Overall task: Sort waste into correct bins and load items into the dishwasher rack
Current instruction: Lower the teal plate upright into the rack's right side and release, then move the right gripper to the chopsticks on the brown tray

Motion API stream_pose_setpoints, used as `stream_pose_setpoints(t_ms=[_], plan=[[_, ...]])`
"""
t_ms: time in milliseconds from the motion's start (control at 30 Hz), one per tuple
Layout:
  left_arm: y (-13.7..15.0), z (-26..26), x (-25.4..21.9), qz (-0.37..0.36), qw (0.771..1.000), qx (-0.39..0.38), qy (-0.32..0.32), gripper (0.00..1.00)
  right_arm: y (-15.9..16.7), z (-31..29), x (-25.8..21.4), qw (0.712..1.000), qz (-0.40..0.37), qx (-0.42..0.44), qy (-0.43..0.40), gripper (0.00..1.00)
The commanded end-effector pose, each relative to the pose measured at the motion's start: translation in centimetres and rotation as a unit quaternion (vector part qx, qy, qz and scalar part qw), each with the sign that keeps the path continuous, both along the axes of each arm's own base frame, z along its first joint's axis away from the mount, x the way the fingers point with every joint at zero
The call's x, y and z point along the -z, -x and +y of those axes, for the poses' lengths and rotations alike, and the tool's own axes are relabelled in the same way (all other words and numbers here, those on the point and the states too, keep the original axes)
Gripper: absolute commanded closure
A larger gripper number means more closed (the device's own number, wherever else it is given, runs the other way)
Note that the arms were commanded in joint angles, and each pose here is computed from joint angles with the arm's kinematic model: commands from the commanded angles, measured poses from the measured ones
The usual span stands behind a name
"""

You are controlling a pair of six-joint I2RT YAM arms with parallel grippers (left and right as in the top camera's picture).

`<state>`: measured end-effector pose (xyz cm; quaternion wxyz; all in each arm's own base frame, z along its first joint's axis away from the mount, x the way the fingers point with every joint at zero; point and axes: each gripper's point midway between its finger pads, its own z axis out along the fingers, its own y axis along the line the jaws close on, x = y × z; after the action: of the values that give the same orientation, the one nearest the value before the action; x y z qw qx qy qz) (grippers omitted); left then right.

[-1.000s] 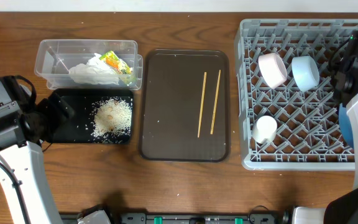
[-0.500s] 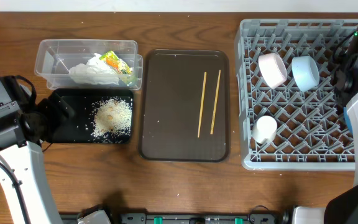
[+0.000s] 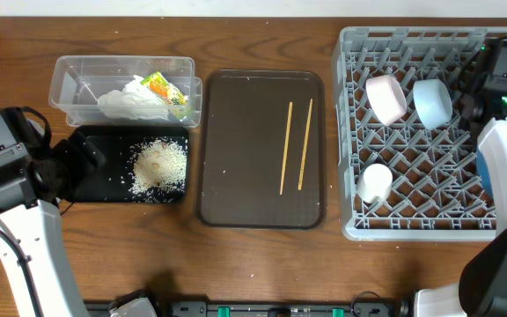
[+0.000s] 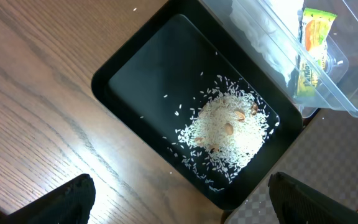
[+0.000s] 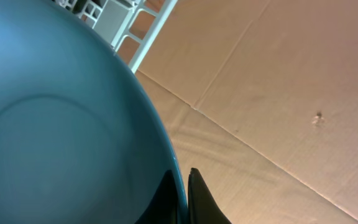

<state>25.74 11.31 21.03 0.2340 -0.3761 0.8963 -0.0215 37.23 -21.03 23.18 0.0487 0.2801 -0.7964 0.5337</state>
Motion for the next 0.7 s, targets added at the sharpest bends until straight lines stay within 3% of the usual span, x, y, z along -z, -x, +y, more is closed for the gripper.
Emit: stream_pose_setpoints(t_ms=[0, 67, 133, 267, 367, 667], plan=[[0.0, 0.4, -0.4, 0.000, 1.000, -0.005, -0.009, 0.08, -0.9, 0.8, 0.9, 0.999, -0.034, 0.007, -0.009, 0.99], [0.0, 0.4, -0.4, 0.000, 1.000, -0.005, -0.009, 0.08, -1.4, 1.8, 0.6, 0.998, -0.055, -0.005, -0.021, 0.99], [0.0, 0.4, -0.4, 0.000, 1.000, -0.005, -0.009, 0.08, -1.9, 2.9, 0.4, 0.998, -0.061, -0.022, -0.027, 0.92], [0.0, 0.4, -0.4, 0.000, 1.000, -0.005, -0.009, 0.08, -2.8, 5.5, 0.1, 0.996, -0.060, -0.054, -0.029, 0.68], [0.0, 0.4, -0.4, 0.000, 1.000, -0.005, -0.008, 0.08, -2.8, 7.2, 0.7, 0.996, -0.043, -0.071, -0.034, 0.41], [0.0, 0.4, -0.4, 0.000, 1.000, -0.005, -0.009, 0.08, -3.0, 9.6, 1.4, 0.992, -0.074, -0.073, -0.064, 0.36]])
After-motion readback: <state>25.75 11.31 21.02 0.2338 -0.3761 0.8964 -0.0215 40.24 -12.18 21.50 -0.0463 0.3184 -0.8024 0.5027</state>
